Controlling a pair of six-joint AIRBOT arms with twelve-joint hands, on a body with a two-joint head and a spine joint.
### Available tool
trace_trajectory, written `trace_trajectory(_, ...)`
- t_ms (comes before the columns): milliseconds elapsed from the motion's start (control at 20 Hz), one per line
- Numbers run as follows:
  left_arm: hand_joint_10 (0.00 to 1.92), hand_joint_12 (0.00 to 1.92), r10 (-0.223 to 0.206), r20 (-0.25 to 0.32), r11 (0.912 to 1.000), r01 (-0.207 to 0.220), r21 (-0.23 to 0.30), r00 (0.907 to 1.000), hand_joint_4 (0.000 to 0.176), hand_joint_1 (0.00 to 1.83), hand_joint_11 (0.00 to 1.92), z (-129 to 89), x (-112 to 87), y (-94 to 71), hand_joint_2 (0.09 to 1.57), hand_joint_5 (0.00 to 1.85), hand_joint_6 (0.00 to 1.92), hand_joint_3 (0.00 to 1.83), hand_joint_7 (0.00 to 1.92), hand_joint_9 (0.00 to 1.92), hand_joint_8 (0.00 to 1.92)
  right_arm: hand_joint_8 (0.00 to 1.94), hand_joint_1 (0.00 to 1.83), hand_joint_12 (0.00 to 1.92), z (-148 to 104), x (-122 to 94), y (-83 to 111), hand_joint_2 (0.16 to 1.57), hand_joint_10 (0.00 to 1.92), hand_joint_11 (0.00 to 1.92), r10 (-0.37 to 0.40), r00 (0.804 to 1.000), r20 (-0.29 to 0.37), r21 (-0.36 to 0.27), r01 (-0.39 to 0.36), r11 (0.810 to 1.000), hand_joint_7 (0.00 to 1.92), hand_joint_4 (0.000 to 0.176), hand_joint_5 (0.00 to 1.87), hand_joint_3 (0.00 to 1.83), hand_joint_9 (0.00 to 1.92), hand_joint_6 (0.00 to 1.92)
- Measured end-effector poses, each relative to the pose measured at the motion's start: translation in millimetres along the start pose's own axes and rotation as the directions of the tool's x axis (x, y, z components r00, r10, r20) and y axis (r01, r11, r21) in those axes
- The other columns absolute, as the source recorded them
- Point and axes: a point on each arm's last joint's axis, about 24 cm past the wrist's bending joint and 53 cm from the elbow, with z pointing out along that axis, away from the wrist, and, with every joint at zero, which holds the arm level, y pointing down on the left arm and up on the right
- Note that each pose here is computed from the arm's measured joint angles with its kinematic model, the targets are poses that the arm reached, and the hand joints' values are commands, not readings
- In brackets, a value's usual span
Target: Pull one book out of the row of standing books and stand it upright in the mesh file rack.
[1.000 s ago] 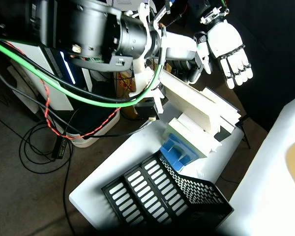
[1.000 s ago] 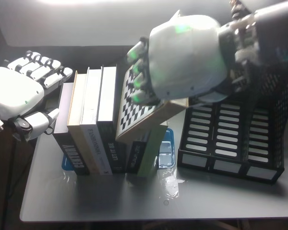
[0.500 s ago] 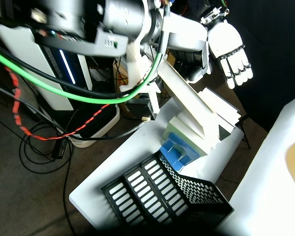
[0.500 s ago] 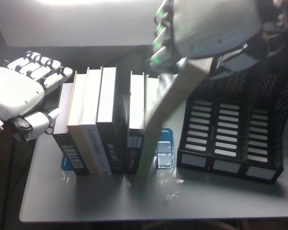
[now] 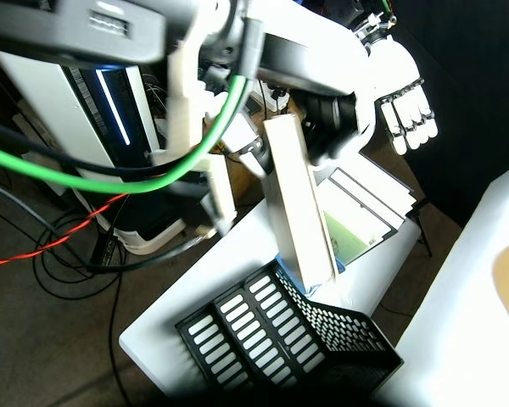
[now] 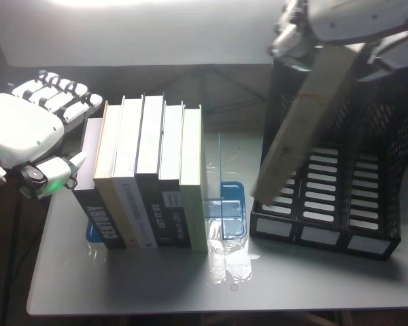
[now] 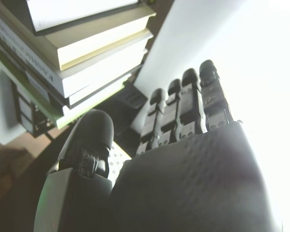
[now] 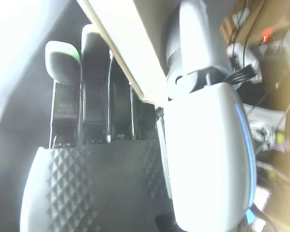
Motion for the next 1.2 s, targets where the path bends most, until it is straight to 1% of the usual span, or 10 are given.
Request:
trace_trajectory(150, 0.0, 0.0, 0.001, -0.012, 1.0, -0.001, 0.005, 0.9999, 0.0, 0.37, 0.0, 1, 4.2, -2.1, 1.57, 0.09, 0.02, 0.1, 0.0, 0.0, 0.0, 1.34, 1.23, 1.92, -7, 10, -13.5, 1.21, 1.55, 0.61, -0.011, 1.0, -0.029, 0.044, 0.012, 0.999, 0.87, 0.0, 0.75, 0.0, 0.8, 1.21)
trace_trajectory(200, 0.0, 0.0, 0.001, -0.014, 1.0, -0.001, 0.004, 0.9999, 0.0, 0.39, 0.0, 1, 4.7, -2.1, 1.57, 0.11, 0.01, 0.08, 0.0, 0.0, 0.0, 1.37, 1.32, 1.92, -8, 12, -16.3, 1.22, 1.62, 0.58, -0.016, 0.999, -0.036, 0.054, 0.018, 0.998, 0.81, 0.0, 0.72, 0.0, 0.72, 1.19)
trace_trajectory(250, 0.0, 0.0, 0.0, -0.014, 1.0, 0.001, 0.003, 0.9999, 0.0, 0.44, 0.0, 1, 4.7, -1.9, 1.57, 0.11, 0.01, 0.07, 0.0, 0.0, 0.0, 1.3, 1.33, 1.91, -8, 16, -20.3, 1.23, 1.61, 0.39, -0.028, 0.998, -0.052, 0.07, 0.031, 0.997, 0.77, 0.0, 0.76, 0.0, 0.66, 1.29)
trace_trajectory(500, 0.0, 0.0, 0.0, -0.014, 1.0, 0.0, 0.004, 0.9999, 0.0, 0.51, 0.0, 1, 4.5, -2.2, 1.57, 0.11, 0.0, 0.02, 0.0, 0.0, 0.0, 1.34, 1.34, 1.79, 4, 26, -41.7, 1.22, 1.55, 0.57, -0.052, 0.994, -0.092, 0.135, 0.065, 0.989, 0.78, 0.0, 0.75, 0.0, 0.74, 1.24)
trace_trajectory(550, 0.0, 0.0, 0.0, -0.014, 1.0, 0.0, 0.004, 0.9999, 0.0, 0.48, 0.0, 1, 4.4, -2.2, 1.57, 0.1, 0.0, 0.03, 0.0, 0.0, 0.0, 1.41, 1.18, 1.82, 7, 31, -44.8, 1.24, 1.45, 0.36, -0.047, 0.993, -0.107, 0.143, 0.062, 0.988, 0.76, 0.0, 0.74, 0.01, 0.64, 1.32)
trace_trajectory(600, 0.0, 0.0, 0.0, -0.015, 1.0, 0.0, 0.005, 0.9999, 0.0, 0.5, 0.0, 1, 4.7, -2.4, 1.57, 0.11, 0.0, 0.03, 0.0, 0.0, 0.0, 1.4, 1.15, 1.8, 10, 38, -48.8, 1.24, 1.4, 0.37, -0.038, 0.991, -0.125, 0.153, 0.057, 0.987, 0.77, 0.014, 0.74, 0.0, 0.66, 1.34)
trace_trajectory(650, 0.0, 0.0, -0.001, -0.014, 1.0, 0.001, 0.005, 0.9999, 0.0, 0.5, 0.0, 1, 4.8, -2.5, 1.57, 0.1, 0.0, 0.02, 0.0, 0.0, 0.0, 1.33, 1.29, 1.76, 12, 43, -52.6, 1.22, 1.51, 0.47, -0.03, 0.99, -0.139, 0.16, 0.052, 0.986, 0.8, 0.0, 0.75, 0.0, 0.71, 1.26)
trace_trajectory(750, 0.0, 0.0, -0.004, -0.013, 1.0, 0.004, 0.006, 0.9999, 0.0, 0.5, 0.0, 2, 3.8, -3.5, 1.57, 0.12, 0.01, 0.02, 0.0, 0.0, 0.0, 1.41, 1.34, 1.77, 17, 49, -61.5, 1.23, 1.6, 0.61, -0.029, 0.989, -0.146, 0.183, 0.055, 0.982, 0.76, 0.0, 0.71, 0.0, 0.71, 1.19)
trace_trajectory(950, 0.0, 0.0, -0.006, -0.015, 0.9999, 0.006, 0.011, 0.9999, 0.0, 0.45, 0.0, 2, 5.8, -5.8, 1.57, 0.09, 0.0, 0.05, 0.0, 0.0, 0.0, 1.19, 1.34, 1.65, 40, 66, -73.1, 1.21, 1.51, 0.52, -0.081, 0.974, -0.21, 0.21, 0.126, 0.97, 0.83, 0.0, 0.76, 0.0, 0.73, 1.3)
trace_trajectory(1200, 0.0, 0.0, -0.008, -0.018, 0.9998, 0.009, 0.02, 0.9998, 0.007, 0.41, 0.0, 4, 9.7, -10.6, 1.57, 0.07, 0.0, 0.07, 0.0, 0.0, 0.0, 1.37, 1.34, 1.78, 70, 49, -79.8, 1.24, 1.66, 0.64, -0.108, 0.979, -0.172, 0.229, 0.146, 0.962, 0.78, 0.0, 0.69, 0.0, 0.71, 1.14)
